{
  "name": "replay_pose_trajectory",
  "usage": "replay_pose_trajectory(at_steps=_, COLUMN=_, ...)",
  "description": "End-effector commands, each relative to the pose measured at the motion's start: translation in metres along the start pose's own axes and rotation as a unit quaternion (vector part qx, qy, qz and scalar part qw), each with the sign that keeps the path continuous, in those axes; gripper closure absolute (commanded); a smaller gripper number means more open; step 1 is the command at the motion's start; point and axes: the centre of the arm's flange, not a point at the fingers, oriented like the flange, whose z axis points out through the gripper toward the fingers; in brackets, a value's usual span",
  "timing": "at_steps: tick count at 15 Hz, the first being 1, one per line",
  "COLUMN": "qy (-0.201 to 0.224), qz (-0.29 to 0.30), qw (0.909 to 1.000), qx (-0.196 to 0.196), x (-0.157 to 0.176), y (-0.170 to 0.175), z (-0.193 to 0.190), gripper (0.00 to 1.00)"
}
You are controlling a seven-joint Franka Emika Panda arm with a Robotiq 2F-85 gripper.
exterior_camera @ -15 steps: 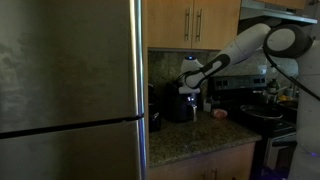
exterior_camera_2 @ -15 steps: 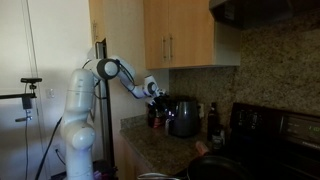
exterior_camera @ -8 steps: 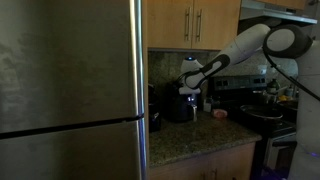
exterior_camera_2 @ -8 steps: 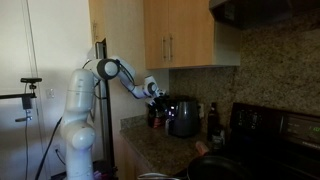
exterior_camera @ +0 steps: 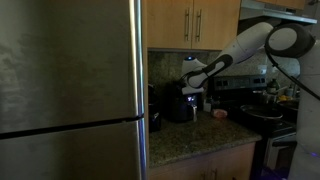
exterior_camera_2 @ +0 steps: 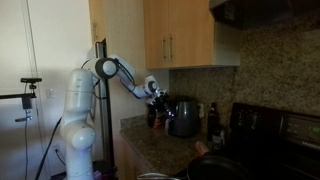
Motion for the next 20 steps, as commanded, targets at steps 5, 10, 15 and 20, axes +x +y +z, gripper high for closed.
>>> replay_pose_trajectory(at_steps=5, qy=-0.011, qz=0.008, qw=0.9995, qx=0.028, x=-0.002, y=-0.002, z=0.011, gripper=0.0)
replay_pose_trajectory(at_steps=10, qy=-0.015, qz=0.02, qw=0.9994, qx=0.025, x=-0.004, y=-0.007, z=0.015, gripper=0.0)
replay_pose_trajectory(at_steps=15, qy=-0.003, qz=0.018, qw=0.9994, qx=0.029, x=-0.004, y=-0.004, z=0.02, gripper=0.0)
replay_pose_trajectory(at_steps=20, qy=0.029, qz=0.023, qw=0.9989, qx=0.03, x=-0.007, y=0.004, z=0.047, gripper=0.0)
